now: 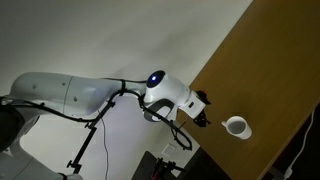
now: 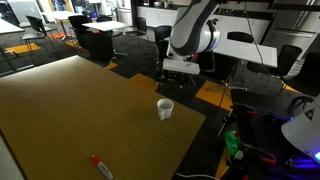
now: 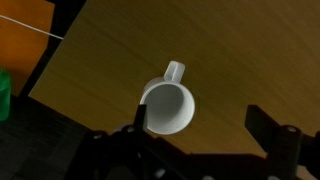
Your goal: Move the mug toward the middle of the table
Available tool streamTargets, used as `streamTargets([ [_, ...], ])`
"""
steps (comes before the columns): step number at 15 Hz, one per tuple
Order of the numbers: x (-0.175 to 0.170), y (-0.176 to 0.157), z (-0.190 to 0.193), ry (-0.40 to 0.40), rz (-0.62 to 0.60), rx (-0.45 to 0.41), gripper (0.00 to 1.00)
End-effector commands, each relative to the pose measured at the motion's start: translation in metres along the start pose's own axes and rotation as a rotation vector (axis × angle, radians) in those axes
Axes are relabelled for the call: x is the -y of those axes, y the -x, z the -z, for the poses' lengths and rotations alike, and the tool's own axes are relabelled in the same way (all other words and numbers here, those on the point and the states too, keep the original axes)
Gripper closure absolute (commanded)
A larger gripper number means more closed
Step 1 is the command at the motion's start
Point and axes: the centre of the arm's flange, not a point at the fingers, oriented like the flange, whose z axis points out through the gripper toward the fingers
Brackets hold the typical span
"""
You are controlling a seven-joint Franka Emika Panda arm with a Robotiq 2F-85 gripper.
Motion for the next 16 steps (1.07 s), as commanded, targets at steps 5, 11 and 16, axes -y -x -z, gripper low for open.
streamTargets([
  [5, 0.017, -0.012, -0.055, 0.012, 0.013, -0.064, 0.0],
  [11, 0.035, -0.018, -0.092, 0.002, 0.054, -0.147, 0.0],
  [16, 0.044, -0.035, -0.114, 0.035, 0.069, -0.164, 0.0],
])
